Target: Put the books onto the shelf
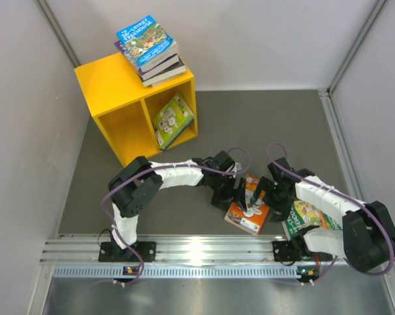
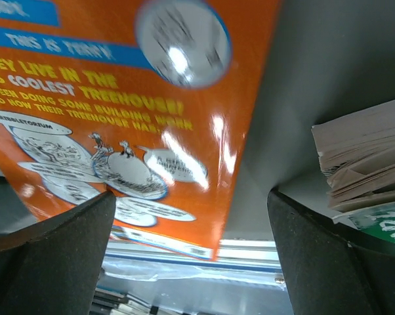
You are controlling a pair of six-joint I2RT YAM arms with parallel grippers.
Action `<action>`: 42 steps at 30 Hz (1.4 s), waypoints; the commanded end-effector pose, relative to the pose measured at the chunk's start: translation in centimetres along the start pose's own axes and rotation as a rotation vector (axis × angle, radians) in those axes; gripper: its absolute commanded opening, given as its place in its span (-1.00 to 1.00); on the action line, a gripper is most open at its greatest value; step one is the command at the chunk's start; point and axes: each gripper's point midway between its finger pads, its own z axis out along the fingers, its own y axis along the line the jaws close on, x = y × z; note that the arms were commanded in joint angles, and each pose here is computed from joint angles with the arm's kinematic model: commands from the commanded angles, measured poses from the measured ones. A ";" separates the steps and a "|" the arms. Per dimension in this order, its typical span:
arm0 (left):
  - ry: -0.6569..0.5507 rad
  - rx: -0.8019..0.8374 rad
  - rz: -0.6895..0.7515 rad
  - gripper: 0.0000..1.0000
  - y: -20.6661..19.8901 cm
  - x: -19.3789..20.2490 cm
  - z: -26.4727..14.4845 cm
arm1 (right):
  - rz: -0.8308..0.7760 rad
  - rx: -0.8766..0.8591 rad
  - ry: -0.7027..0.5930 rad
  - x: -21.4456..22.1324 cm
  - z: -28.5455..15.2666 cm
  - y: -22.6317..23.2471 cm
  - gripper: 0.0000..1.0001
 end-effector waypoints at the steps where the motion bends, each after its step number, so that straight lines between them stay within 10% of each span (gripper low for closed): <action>1: 0.112 0.107 0.020 0.69 -1.7 2.2 2.3 | -0.005 -0.030 -0.181 -4.0 1.0 1.2 1.00; 7: 0.146 0.112 0.007 -1.00 -2.2 3.2 3.4 | -0.016 -0.040 -0.147 -3.2 1.4 1.0 1.00; 34: -0.024 0.922 -0.009 -1.00 -11.2 3.0 -9.5 | -0.080 -0.409 -0.195 -4.2 -4.0 5.6 0.99; 42: 0.021 0.824 -0.011 -1.00 -10.1 3.1 -7.7 | -0.158 -0.544 -0.176 -3.6 -5.3 7.8 -0.19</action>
